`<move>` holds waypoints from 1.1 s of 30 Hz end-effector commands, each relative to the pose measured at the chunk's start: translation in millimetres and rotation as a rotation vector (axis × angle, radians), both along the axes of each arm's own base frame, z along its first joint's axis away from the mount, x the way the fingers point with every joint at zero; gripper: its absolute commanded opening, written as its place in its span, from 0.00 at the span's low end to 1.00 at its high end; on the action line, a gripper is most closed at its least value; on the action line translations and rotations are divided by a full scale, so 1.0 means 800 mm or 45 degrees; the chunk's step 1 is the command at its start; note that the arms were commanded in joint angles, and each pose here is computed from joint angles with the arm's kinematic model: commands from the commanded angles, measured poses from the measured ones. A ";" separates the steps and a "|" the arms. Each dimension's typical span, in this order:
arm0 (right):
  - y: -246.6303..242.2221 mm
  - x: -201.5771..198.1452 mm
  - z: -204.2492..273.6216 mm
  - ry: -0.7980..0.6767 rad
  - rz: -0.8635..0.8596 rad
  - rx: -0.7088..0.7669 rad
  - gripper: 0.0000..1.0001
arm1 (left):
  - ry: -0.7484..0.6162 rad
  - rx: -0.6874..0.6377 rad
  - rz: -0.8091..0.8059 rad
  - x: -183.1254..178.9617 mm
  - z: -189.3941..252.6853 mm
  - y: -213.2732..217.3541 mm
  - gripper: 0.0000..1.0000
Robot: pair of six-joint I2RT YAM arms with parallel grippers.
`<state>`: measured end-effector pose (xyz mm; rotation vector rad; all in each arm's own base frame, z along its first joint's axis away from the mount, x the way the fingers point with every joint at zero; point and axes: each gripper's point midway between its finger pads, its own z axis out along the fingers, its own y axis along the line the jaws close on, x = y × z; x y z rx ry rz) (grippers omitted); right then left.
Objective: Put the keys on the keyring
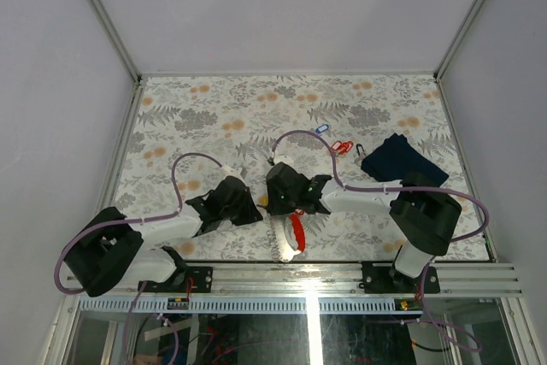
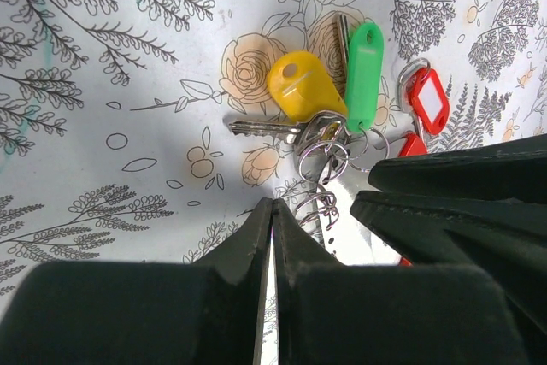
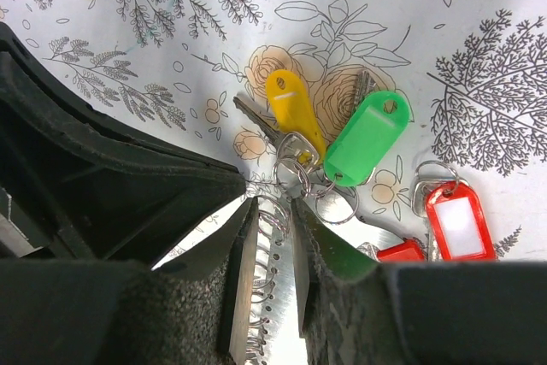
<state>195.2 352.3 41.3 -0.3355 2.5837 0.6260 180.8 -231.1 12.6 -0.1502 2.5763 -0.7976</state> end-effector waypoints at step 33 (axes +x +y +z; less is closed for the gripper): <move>0.009 0.014 -0.013 0.041 -0.004 -0.019 0.29 | 0.049 0.076 -0.019 -0.001 -0.023 0.006 0.00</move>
